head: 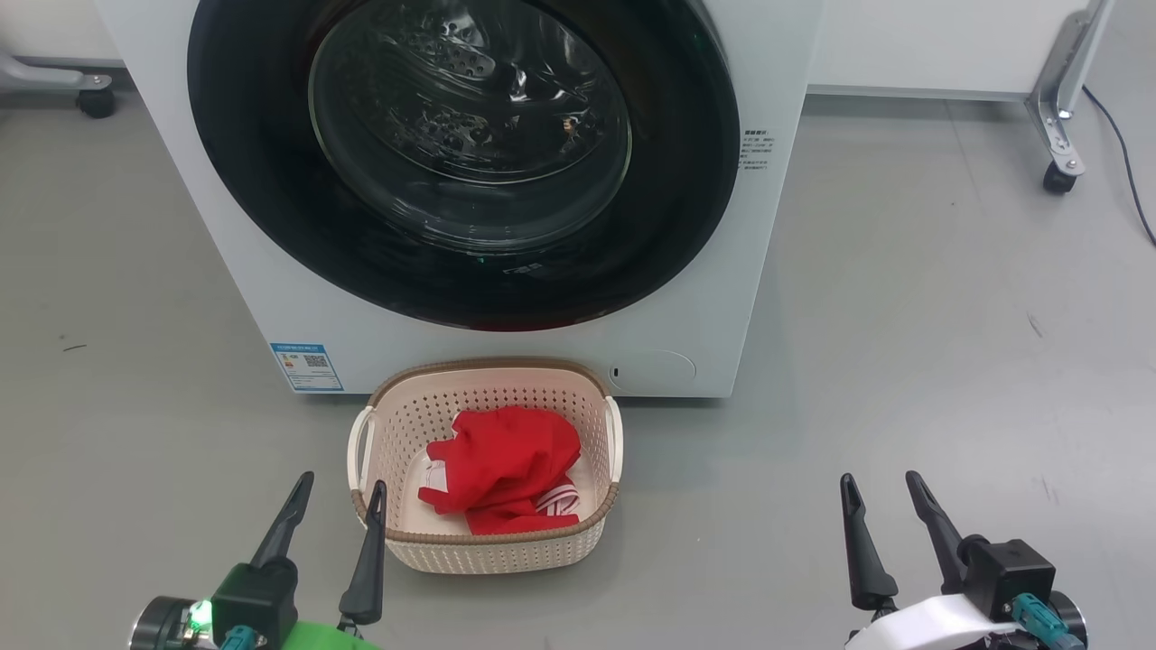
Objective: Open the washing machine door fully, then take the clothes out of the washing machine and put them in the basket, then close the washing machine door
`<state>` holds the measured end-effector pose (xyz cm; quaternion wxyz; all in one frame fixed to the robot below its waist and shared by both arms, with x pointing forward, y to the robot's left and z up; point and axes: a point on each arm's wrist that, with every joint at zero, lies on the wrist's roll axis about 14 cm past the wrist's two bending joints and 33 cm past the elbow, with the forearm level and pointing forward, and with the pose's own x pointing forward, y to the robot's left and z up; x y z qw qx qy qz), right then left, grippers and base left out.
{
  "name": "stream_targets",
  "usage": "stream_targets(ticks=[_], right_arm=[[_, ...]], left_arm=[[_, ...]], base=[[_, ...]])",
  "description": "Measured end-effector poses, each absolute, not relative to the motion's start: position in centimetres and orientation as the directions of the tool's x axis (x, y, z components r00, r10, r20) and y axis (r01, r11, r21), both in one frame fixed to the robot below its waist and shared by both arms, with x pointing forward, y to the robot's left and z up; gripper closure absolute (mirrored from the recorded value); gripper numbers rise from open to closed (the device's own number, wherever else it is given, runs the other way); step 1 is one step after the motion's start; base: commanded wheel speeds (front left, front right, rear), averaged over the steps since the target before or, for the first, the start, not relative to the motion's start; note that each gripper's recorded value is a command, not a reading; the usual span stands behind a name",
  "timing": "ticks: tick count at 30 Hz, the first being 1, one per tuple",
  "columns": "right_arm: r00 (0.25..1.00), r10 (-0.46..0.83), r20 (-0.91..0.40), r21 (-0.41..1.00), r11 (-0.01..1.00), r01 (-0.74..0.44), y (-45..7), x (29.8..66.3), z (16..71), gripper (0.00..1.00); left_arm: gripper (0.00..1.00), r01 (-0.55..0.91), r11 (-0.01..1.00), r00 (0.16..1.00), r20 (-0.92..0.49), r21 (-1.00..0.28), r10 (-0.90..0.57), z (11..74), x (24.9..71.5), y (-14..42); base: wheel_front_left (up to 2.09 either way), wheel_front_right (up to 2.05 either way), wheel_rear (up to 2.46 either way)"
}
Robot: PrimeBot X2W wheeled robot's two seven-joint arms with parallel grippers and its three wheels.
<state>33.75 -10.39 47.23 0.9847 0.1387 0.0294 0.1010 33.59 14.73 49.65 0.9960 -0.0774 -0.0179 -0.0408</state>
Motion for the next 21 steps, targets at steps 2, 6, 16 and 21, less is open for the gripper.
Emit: stream_targets(ticks=[2, 6, 16, 21], right_arm=[[0.978, 0.207, -0.03, 0.28, 0.941, -0.19, -10.38, 33.62, 47.21, 0.0], [0.978, 0.206, -0.025, 0.278, 0.941, -0.191, -10.35, 33.63, 47.37, 0.0], [0.979, 0.2, -0.033, 0.282, 0.942, -0.183, -10.48, 33.19, 47.15, 0.0], [0.98, 0.199, -0.028, 0.284, 0.941, -0.183, -10.48, 33.13, 47.29, 0.0]], left_arm=[[0.0, 0.083, 0.985, 0.996, 0.038, -0.153, -0.079, 49.51, 33.48, 14.74], [0.0, 0.086, 0.984, 0.996, 0.032, -0.154, -0.082, 49.33, 33.32, 14.62], [0.0, 0.09, 0.984, 0.996, 0.039, -0.153, -0.085, 49.53, 33.32, 14.55], [0.0, 0.095, 0.984, 0.995, 0.042, -0.152, -0.09, 49.65, 33.32, 14.42]], base=[[0.0, 0.0, 0.0], [0.0, 0.0, 0.0], [0.0, 0.0, 0.0], [0.0, 0.0, 0.0]])
